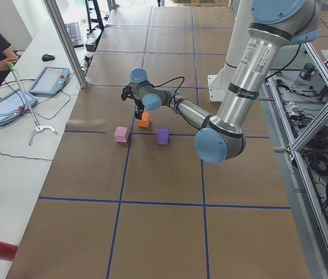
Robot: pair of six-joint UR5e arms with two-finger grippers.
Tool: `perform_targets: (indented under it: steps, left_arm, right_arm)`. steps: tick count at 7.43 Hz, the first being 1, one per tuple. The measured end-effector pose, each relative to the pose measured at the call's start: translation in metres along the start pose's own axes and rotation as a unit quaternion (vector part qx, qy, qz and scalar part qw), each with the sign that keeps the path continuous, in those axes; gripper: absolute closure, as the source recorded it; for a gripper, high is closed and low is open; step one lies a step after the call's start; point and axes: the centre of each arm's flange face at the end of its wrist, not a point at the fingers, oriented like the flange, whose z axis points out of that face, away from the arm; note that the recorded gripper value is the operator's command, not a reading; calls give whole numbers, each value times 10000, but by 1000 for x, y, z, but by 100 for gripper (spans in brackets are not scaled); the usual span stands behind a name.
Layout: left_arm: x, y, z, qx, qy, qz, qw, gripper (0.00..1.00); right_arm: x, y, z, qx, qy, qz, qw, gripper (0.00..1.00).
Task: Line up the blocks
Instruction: 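Reach the left gripper down over the orange cube, then close the left gripper on the orange cube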
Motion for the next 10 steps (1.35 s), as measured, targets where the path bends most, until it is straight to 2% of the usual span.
perform_targets:
  steps: [4,10]
  left_arm:
    - [0,-12,14,-173,-187,-403,9989,2]
    - [8,-3,39,-382,-356,-427,9977,4]
  right_arm:
    - [0,0,0,0,0,0,10000,0]
    - [0,0,0,1,0,-1,10000,0]
